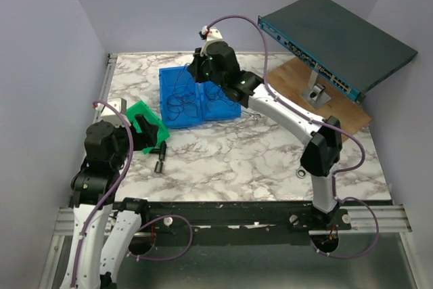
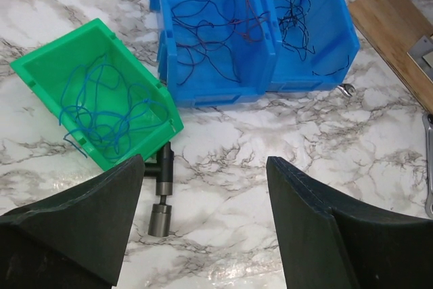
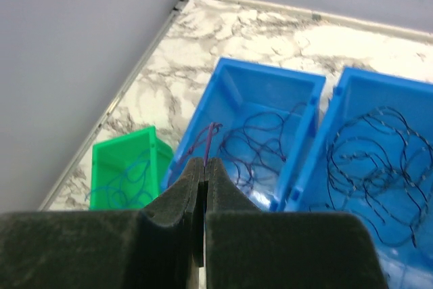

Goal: Untangle the cables
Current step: Place the cable in the bin.

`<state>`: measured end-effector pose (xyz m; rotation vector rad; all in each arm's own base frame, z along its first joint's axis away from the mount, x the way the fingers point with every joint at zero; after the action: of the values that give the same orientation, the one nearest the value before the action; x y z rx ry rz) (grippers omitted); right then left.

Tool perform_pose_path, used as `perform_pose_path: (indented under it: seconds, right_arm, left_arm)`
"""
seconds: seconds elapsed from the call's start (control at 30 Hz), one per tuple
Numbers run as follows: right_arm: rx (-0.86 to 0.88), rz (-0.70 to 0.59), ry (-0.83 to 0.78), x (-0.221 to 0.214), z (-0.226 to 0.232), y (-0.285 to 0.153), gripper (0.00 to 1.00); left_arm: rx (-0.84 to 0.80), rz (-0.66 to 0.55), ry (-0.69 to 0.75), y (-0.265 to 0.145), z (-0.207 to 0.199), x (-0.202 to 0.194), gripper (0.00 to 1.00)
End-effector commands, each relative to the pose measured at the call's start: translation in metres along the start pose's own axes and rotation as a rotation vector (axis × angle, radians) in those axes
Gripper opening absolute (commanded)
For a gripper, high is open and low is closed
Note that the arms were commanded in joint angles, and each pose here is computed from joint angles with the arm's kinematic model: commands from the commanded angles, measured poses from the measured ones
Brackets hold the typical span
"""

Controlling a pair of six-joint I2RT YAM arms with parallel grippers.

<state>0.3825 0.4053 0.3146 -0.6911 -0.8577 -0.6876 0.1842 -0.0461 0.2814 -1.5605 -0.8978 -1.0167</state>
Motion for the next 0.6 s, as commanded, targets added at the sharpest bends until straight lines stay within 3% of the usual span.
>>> perform_pose_path:
  seconds: [0.0,0.27,0.37,0.43,0.57]
  right_arm:
    - [0.05,0.055,-0.04,-0.013,0.011,0.029,0.01]
    - [-0.032,0.084,-0.057,-0.058,-0.017,0.076,0.03]
    - [-0.015,0.11,-0.068,-0.061,-0.014,0.08,0.23]
    - [-0.007,0.104,-0.072,-0.055,-0.01,0.076,0.43]
    - [-0.005,0.058,-0.087,-0.029,-0.004,0.052,0.55]
  left_arm:
    - [0.028,-0.009,0.027,-0.01,0.004,-0.003,0.76]
    - [0.035,0.006,0.035,-0.01,0.006,-0.011,0.77]
    - [0.03,0.011,0.034,-0.007,0.006,-0.013,0.78]
    - [0.022,0.01,0.025,-0.006,0.004,-0.013,0.79]
    - [-0.002,0.003,0.0,-0.006,0.0,-0.014,0.86]
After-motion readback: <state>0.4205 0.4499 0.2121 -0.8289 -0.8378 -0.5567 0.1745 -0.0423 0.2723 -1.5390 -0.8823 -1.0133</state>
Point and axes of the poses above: each gripper's point midway between its finger pads, its own y axis out along the fingers, its own z axis along the line the jaws close on, x = y × z, the point moved 4 cm from there along -y, back along the fingers, and after that the axes turned 12 degrees about y, right-handed, at the moved point
